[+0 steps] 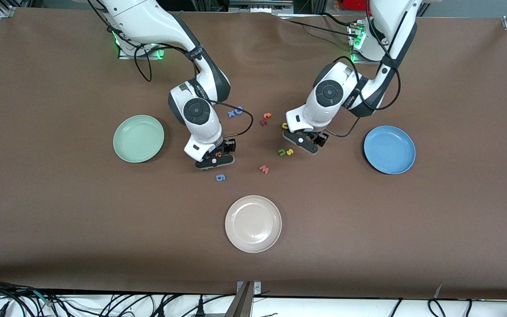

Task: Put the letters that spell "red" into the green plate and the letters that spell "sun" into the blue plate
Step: 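Reach the left gripper toward the yellow u while the right gripper reaches the e, then grasp the yellow u with the left gripper while the right gripper grasps the e, then drop the u on the blue plate while the right gripper drops the e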

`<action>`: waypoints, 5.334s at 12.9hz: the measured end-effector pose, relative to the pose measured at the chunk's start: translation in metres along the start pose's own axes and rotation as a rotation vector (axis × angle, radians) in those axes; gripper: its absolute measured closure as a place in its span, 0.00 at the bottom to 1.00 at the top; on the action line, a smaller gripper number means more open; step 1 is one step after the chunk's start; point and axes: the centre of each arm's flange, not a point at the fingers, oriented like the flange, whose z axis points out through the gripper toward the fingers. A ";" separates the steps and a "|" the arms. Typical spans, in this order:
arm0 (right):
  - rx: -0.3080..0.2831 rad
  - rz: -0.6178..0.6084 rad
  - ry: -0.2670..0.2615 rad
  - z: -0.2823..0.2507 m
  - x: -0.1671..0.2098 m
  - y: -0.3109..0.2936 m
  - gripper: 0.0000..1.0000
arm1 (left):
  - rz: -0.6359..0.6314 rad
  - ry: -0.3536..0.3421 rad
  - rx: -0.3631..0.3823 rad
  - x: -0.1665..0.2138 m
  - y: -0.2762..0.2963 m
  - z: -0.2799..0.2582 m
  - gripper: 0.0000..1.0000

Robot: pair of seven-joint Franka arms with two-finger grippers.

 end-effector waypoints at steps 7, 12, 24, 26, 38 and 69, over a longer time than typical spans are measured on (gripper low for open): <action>0.005 -0.006 0.020 0.015 -0.011 0.001 0.37 | -0.176 -0.043 0.014 -0.021 0.044 0.019 0.10; 0.004 -0.007 0.019 0.016 -0.011 0.001 0.40 | -0.272 -0.030 0.002 -0.026 0.068 0.032 0.12; 0.001 -0.008 0.016 0.018 -0.012 0.002 0.50 | -0.232 -0.013 0.002 -0.031 0.088 0.069 0.26; 0.000 -0.008 0.014 0.019 -0.013 0.002 0.50 | -0.205 -0.004 0.015 -0.031 0.090 0.067 0.39; 0.006 0.004 0.053 -0.005 -0.001 0.008 0.72 | -0.175 0.018 0.022 -0.025 0.080 0.061 0.73; -0.111 0.072 -0.118 -0.036 -0.087 0.270 0.17 | 0.188 -0.118 -0.001 -0.096 -0.287 0.006 0.65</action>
